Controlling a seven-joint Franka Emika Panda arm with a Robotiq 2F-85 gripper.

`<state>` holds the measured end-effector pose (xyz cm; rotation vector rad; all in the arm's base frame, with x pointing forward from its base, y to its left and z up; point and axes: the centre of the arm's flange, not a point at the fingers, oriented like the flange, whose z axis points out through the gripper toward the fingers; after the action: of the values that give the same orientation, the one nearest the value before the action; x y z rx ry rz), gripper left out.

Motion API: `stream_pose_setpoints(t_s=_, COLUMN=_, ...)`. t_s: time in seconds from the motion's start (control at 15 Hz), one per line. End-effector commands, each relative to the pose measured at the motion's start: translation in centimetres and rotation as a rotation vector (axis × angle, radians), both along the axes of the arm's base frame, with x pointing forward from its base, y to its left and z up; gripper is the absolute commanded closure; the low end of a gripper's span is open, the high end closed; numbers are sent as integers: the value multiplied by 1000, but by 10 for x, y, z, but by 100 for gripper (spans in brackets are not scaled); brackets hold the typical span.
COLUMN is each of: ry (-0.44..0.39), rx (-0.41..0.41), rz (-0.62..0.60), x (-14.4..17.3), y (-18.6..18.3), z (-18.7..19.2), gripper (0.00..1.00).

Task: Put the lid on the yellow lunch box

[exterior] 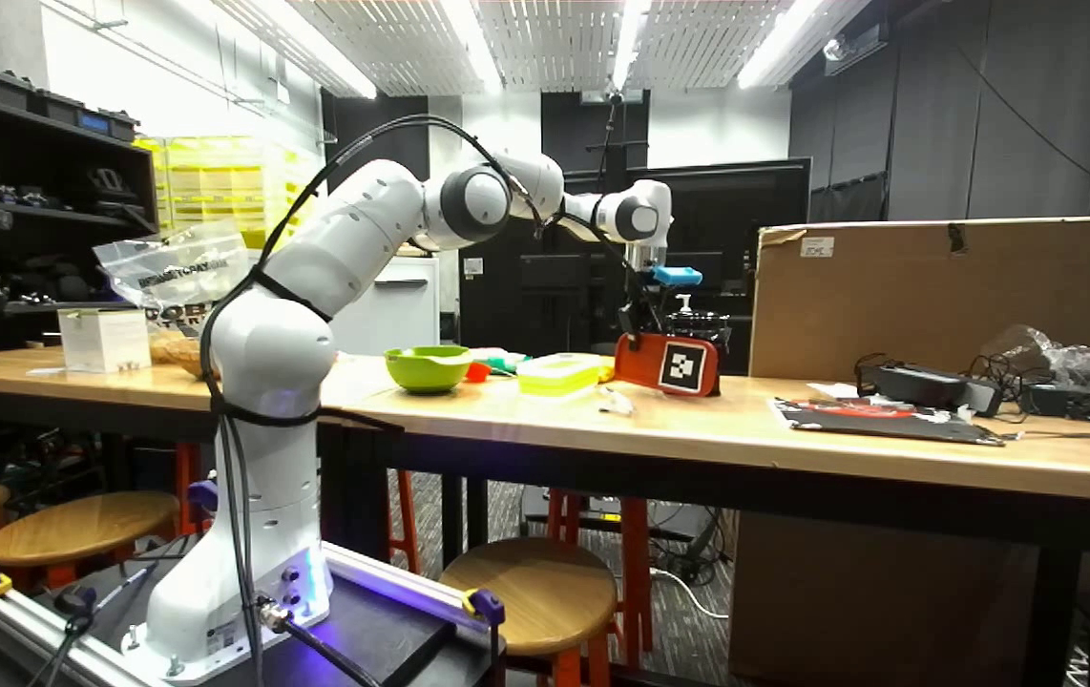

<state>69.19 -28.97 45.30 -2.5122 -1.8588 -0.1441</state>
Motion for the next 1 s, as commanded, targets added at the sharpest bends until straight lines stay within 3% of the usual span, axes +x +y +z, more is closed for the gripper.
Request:
stream_pose_setpoints(t_s=0.0, ry=-18, rx=-6, rz=-6, x=1, y=-5, z=20, gripper=97)
stream_pose_setpoints(t_s=0.93, ry=-29, rx=-80, rz=-30, x=-8, y=-1, z=65, gripper=97)
